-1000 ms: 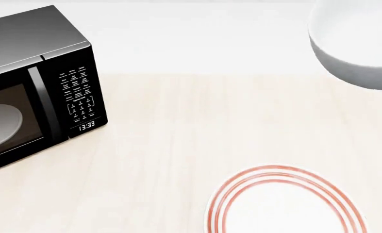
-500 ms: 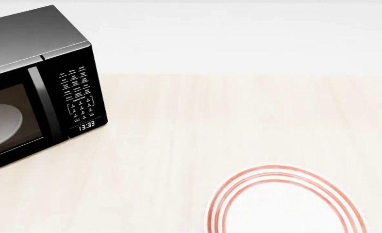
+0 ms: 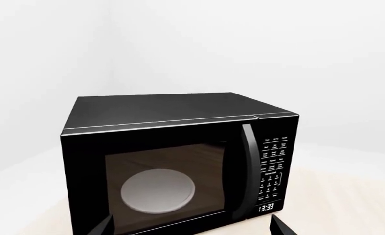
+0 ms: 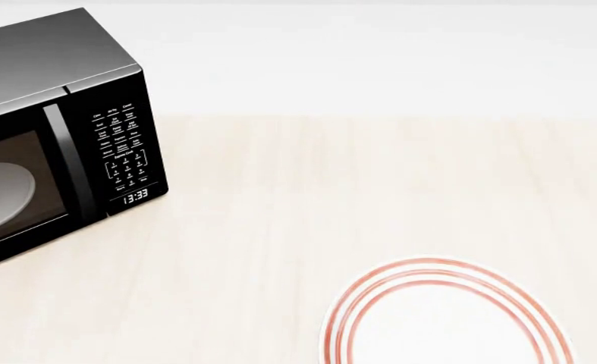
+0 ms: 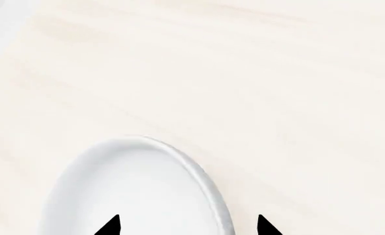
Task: Put the white bowl to the right of the plate.
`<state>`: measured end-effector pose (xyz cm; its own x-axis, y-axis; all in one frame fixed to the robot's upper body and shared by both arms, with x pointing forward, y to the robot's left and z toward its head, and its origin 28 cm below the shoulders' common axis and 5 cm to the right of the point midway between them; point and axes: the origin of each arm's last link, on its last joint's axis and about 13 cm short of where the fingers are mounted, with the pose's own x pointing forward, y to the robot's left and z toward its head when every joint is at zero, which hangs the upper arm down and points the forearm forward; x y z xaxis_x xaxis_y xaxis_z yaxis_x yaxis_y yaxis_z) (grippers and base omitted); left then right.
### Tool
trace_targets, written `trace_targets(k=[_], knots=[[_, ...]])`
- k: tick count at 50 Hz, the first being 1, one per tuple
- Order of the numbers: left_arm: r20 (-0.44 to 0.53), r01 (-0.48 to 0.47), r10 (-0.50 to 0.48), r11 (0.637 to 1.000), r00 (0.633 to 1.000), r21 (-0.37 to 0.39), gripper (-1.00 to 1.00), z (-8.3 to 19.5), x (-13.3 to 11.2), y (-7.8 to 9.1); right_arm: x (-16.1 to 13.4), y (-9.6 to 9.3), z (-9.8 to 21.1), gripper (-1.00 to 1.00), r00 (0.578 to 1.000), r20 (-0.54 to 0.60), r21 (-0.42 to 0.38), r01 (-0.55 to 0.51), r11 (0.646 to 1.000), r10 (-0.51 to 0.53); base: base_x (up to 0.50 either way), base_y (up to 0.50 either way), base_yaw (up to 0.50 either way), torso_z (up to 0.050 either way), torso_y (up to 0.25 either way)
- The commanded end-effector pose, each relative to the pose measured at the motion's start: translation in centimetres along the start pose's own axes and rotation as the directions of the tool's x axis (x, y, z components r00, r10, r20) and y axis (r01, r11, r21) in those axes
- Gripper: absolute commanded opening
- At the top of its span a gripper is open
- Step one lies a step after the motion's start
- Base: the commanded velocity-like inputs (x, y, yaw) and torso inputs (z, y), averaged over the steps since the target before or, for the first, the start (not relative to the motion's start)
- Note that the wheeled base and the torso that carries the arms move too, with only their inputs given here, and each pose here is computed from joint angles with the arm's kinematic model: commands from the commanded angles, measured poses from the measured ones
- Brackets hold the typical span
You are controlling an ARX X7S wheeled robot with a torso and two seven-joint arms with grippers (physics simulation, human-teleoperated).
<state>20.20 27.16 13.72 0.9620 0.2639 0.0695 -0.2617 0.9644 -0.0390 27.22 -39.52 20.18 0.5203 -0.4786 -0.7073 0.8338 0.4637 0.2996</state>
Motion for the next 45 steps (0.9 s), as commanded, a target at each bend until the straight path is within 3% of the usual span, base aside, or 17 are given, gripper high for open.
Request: trace_targets(k=[1, 8, 12, 14, 19, 21, 23, 25, 26, 27, 28, 31, 32, 33, 36, 44, 45], knots=[[0.006, 0.001, -0.001, 1.0, 1.0, 0.002, 1.0, 0.2, 0.0, 0.0, 0.8, -0.1, -0.3, 1.0, 0.999, 0.043, -0.008, -0.021, 1.0, 0.022, 0.0, 0.0, 0.0, 0.0, 0.0], [0.007, 0.002, -0.002, 1.0, 1.0, 0.001, 1.0, 0.2, -0.1, 0.0, 0.4, 0.4, 0.5, 1.0, 0.995, 0.101, -0.03, -0.004, 1.0, 0.007, 0.0, 0.0, 0.0, 0.0, 0.0], [0.006, 0.007, -0.007, 1.0, 1.0, -0.004, 1.0, 0.7, 0.0, -0.1, -0.7, 1.1, 2.2, 1.0, 0.92, 0.358, -0.029, 0.182, 0.983, -0.16, 0.0, 0.0, 0.0, 0.0, 0.0], [0.002, 0.037, -0.036, 0.999, 0.999, -0.027, 1.0, 0.8, -0.1, -0.2, -3.3, 0.6, 3.8, 1.0, 0.753, 0.598, 0.068, 0.294, 0.953, -0.275, 0.0, 0.0, 0.0, 0.0, 0.005], [0.044, 0.117, -0.116, 0.993, 0.992, -0.029, 1.0, 1.1, -1.1, -0.8, -10.5, 3.9, -1.0, 1.0, 0.383, 0.895, 0.096, 0.333, 0.938, -0.227, 0.0, 0.0, 0.0, 0.0, 0.0], [0.074, 0.16, -0.159, 0.987, 0.985, -0.008, 1.0, 1.1, -2.2, -1.2, -12.7, 4.5, -4.7, 1.0, 0.239, 0.971, -0.06, 0.234, 0.97, 0.002, 0.0, 0.0, 0.0, 0.0, 0.0], [0.085, 0.219, -0.221, 0.975, 0.972, 0.026, 1.0, -0.1, -3.5, -1.9, -14.4, 4.8, -8.6, 1.0, 0.167, 0.963, -0.235, 0.131, 0.963, 0.213, 0.0, 0.0, 0.0, 0.0, 0.0], [0.117, 0.241, -0.241, 0.97, 0.963, 0.014, 1.0, -1.5, -4.1, -2.4, -17.0, 7.8, -14.4, 1.0, -0.027, 0.857, -0.515, 0.006, 0.857, 0.515, 0.0, 0.0, 0.0, 0.0, 0.0], [0.122, 0.243, -0.239, 0.97, 0.963, -0.025, 1.0, -2.4, -4.4, -2.7, -18.6, 9.1, -17.4, 1.0, -0.101, 0.806, -0.591, -0.143, 0.794, 0.583, 0.0, 0.0, 0.0, 0.0, 0.0], [0.121, 0.24, -0.235, 0.97, 0.964, -0.025, 1.0, -2.8, -4.5, -2.8, -18.7, 9.5, -18.3, 1.0, -0.081, 0.812, -0.58, -0.232, 0.781, 0.578, 0.0, 0.0, 0.0, 0.0, 0.0], [0.125, 0.215, -0.206, 0.975, 0.97, -0.059, 1.0, -3.3, -4.9, -3.1, -19.0, 10.2, -20.0, 1.0, -0.153, 0.837, -0.547, -0.256, 0.797, 0.526, 0.0, 0.0, 0.0, 0.0, 0.0], [0.174, 0.234, -0.223, 0.971, 0.959, -0.041, 1.0, -3.9, -5.8, -4.2, -15.2, 4.6, -30.0, 1.0, 0.053, 0.634, -0.748, -0.209, 0.63, 0.771, 0.0, 0.0, 0.0, 0.0, 0.0], [0.166, 0.243, -0.233, 0.969, 0.958, -0.041, 1.0, -4.2, -5.8, -4.5, -15.0, 1.8, -32.3, 1.0, 0.188, 0.556, -0.777, -0.228, 0.587, 0.81, 0.0, 0.0, 0.0, 0.0, 0.0], [0.157, 0.267, -0.251, 0.96, 0.955, -0.089, 1.0, -4.5, -5.6, -4.6, -14.9, 1.0, -33.3, 1.0, 0.245, 0.493, -0.799, -0.251, 0.546, 0.835, 0.0, 0.0, 0.0, 0.0, 0.0], [0.154, 0.287, -0.272, 0.954, 0.95, -0.084, 1.0, -4.5, -6.0, -4.9, -14.0, 1.0, -33.5, 1.0, 0.306, 0.471, -0.804, -0.237, 0.545, 0.827, 0.0, 0.0, 0.0, 0.0, 0.0], [0.141, 0.301, -0.289, 0.951, 0.947, -0.075, 1.0, -4.9, -5.9, -5.2, -13.2, 1.6, -32.8, 1.0, 0.365, 0.436, -0.804, -0.252, 0.538, 0.822, 0.0, 0.0, 0.0, 0.0, 0.0], [0.107, 0.318, -0.307, 0.943, 0.946, -0.1, 1.0, -5.1, -5.8, -5.3, -13.0, 2.0, -32.6, 1.0, 0.421, 0.376, -0.807, -0.289, 0.514, 0.826, 0.0, 0.0, 0.0, 0.0, 0.0]])
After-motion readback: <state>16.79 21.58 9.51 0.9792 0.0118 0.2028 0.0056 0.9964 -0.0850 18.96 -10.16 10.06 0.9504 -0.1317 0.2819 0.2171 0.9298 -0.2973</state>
